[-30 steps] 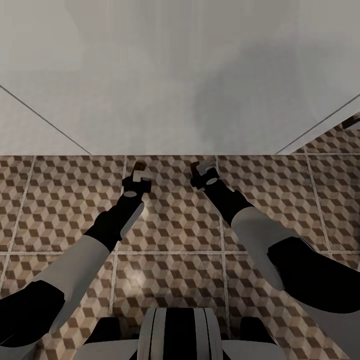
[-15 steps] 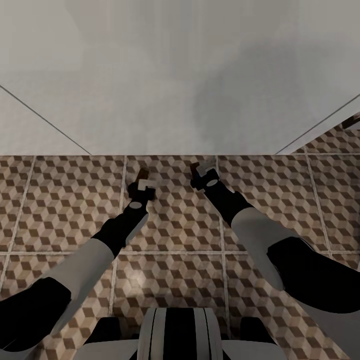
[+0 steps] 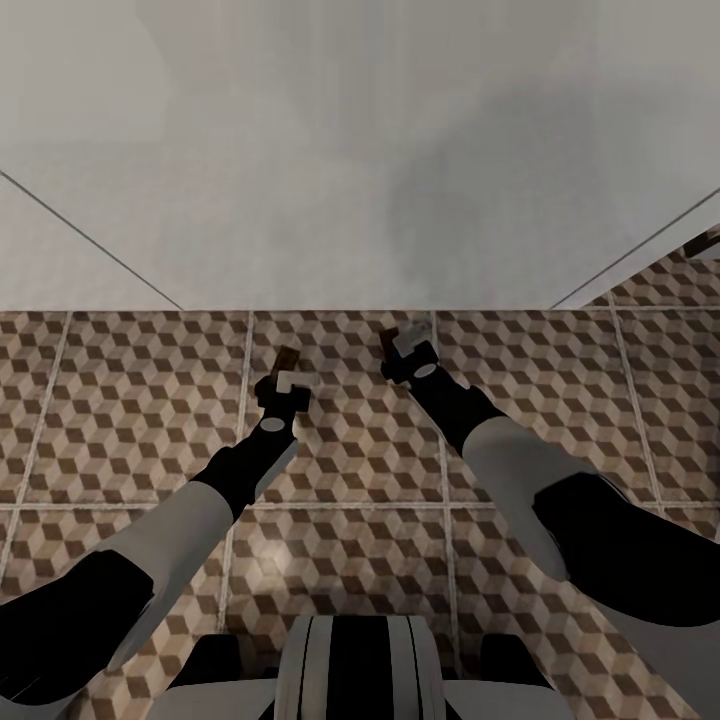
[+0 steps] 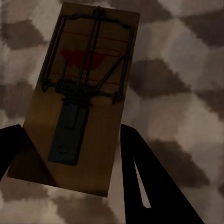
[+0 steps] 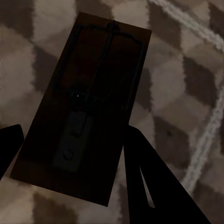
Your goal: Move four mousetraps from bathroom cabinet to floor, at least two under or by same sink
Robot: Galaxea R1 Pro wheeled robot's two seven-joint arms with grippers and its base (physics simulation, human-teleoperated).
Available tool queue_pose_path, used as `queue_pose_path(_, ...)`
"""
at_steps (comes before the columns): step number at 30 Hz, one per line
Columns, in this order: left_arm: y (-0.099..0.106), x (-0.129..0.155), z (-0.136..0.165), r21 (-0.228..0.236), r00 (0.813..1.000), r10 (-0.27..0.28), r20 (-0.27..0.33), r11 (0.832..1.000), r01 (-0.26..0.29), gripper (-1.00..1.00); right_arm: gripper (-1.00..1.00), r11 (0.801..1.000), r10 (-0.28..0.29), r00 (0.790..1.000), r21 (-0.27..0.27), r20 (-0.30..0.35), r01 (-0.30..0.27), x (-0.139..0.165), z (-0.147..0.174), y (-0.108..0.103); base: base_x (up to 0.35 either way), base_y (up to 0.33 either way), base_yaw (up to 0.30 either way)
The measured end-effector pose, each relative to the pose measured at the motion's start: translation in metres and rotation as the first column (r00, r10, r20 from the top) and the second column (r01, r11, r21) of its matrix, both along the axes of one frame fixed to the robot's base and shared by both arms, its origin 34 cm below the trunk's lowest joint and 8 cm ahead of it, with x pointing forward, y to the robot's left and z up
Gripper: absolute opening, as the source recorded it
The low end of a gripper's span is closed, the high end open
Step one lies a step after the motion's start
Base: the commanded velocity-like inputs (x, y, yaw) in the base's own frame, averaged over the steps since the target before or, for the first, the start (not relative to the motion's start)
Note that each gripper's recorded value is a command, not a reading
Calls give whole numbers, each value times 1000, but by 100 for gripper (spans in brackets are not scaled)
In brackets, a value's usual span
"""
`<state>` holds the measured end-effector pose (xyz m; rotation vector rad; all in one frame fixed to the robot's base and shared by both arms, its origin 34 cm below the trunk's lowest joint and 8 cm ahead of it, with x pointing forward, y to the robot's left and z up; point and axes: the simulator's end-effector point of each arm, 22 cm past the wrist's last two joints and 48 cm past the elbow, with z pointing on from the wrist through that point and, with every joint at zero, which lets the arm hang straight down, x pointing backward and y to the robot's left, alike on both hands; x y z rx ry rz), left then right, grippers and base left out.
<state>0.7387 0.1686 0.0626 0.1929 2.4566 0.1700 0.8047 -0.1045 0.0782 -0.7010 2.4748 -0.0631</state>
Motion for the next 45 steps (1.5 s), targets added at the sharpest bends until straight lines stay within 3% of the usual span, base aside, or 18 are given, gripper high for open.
queue_pose_path(8,-2,5,4,-7,1000,-2,23,1000,2,-100,-100,1000,2,1000,1,-2,-2,-3,-2,0,0,0,0)
queue_pose_path(16,-12,5,6,-5,998,-42,41,999,43,-100,-100,1000,2,1000,1,-4,-2,-3,-3,-1,1,0,0)
queue_pose_path(45,-10,4,6,1,998,-48,40,999,48,-100,-100,1000,3,1000,-5,-18,-3,-9,-7,-3,12,0,0)
